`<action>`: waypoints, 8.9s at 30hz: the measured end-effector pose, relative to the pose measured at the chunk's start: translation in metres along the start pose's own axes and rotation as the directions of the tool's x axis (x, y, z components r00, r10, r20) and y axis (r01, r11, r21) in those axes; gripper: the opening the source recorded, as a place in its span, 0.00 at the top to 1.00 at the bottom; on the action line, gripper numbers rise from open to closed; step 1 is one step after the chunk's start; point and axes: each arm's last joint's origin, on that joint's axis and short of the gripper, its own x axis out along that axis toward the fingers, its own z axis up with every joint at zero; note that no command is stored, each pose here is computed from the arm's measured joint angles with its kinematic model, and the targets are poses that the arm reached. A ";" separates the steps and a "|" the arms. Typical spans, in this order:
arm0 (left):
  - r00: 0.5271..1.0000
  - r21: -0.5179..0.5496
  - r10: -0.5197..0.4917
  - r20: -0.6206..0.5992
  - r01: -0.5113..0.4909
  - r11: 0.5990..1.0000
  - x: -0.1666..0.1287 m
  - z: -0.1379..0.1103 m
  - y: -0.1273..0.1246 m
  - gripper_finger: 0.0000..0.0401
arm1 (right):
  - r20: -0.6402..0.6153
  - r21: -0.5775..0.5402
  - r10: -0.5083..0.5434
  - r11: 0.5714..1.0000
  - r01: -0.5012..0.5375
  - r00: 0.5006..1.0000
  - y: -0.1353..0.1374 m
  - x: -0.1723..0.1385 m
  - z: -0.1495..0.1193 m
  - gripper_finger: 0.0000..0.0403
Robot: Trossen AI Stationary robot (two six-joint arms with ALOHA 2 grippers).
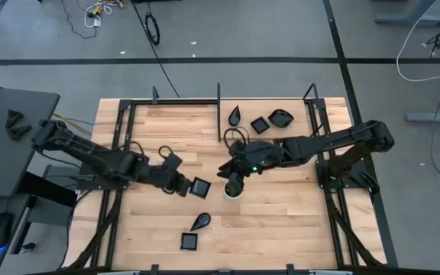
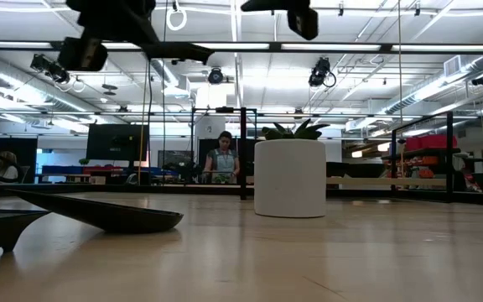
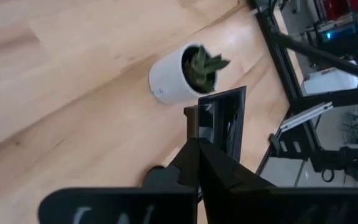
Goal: Pick & Place Mini shaped plates
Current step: Stack the square plate on top of the square plate on the shelf, then stack the drop shaped plate on top of the drop shaped plate on the shelf
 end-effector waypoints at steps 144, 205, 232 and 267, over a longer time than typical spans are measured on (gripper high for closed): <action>0.979 0.225 0.164 -0.120 -0.134 0.965 0.009 0.062 0.039 0.69 | 0.293 -0.336 -0.006 0.935 0.109 0.956 0.005 -0.077 0.027 0.93; 1.000 0.187 0.013 -0.016 -0.010 0.982 -0.063 -0.111 0.010 0.69 | -0.488 -0.647 -0.005 0.674 -0.357 0.873 -0.011 0.214 -0.128 0.80; 0.999 0.212 0.035 0.001 -0.035 0.977 -0.063 -0.110 0.013 0.69 | -0.453 -0.433 0.004 0.873 -0.224 0.891 0.007 0.197 -0.116 1.00; 0.952 0.201 0.145 0.270 -0.203 0.958 -0.037 -0.063 0.015 0.69 | 0.189 0.557 -0.682 0.667 0.495 0.706 -0.181 -0.051 0.044 1.00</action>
